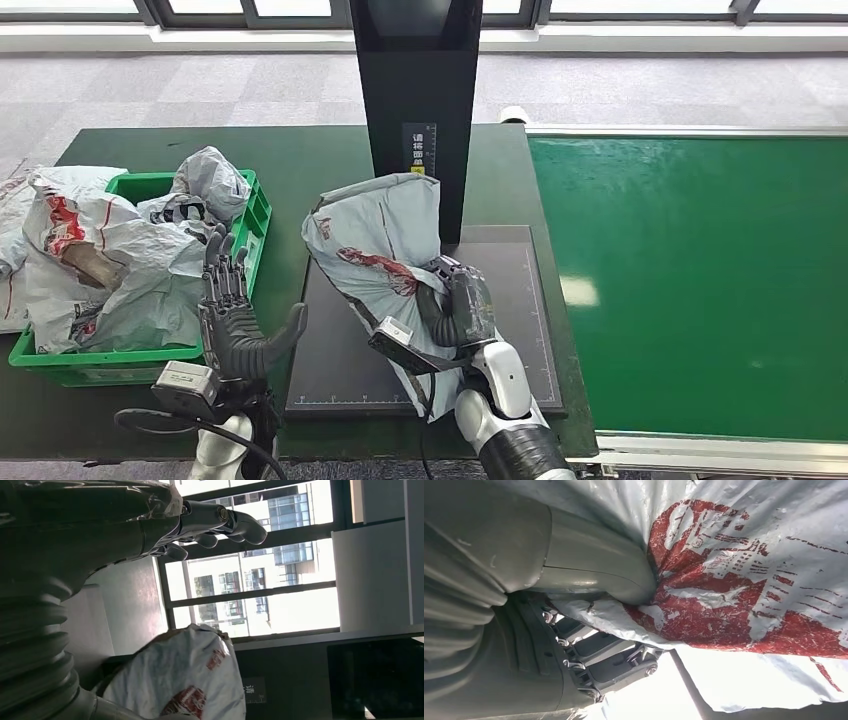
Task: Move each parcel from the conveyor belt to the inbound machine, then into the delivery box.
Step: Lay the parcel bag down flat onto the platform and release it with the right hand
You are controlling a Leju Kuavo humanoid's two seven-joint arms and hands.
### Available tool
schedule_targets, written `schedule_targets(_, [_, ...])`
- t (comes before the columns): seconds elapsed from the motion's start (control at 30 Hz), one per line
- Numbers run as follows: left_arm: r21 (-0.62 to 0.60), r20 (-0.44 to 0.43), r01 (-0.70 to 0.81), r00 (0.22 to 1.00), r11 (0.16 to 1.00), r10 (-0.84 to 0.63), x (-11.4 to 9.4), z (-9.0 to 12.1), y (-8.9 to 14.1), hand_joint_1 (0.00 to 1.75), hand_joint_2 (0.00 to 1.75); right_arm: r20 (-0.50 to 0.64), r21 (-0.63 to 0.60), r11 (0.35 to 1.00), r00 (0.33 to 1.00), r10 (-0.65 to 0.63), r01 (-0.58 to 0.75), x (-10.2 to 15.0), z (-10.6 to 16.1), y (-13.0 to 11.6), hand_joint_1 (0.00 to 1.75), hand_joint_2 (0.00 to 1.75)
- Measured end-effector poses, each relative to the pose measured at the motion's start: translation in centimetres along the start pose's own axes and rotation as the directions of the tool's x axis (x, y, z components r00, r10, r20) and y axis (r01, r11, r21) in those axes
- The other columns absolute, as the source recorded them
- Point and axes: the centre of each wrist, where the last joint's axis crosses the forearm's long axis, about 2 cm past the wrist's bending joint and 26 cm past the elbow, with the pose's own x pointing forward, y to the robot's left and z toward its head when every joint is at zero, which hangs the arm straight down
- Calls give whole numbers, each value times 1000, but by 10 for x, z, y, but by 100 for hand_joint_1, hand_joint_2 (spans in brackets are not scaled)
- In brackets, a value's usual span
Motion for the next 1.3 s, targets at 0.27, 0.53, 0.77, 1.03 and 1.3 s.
schedule_targets(0.27, [-14,-2,-9,1000,1000,9,-2,-2,-2,0,175,-52,88,996,999,-7,12,-2,5,15,3,175])
schedule_targets(0.53, [-35,-3,-13,1000,999,13,-5,-4,-4,0,175,-26,57,998,1000,3,-2,-6,9,19,0,175])
schedule_targets(0.77, [-41,-5,-16,1000,999,16,-5,-5,-5,0,175,14,30,999,1000,19,-20,-4,10,18,0,87])
schedule_targets(1.03, [-57,-7,-7,1000,998,7,-7,-4,-6,0,175,111,-57,998,993,41,-35,2,6,6,0,175])
schedule_targets(1.3, [-43,-11,32,999,999,-32,-9,-2,-6,0,175,210,-315,944,963,169,-97,9,-10,-48,0,0])
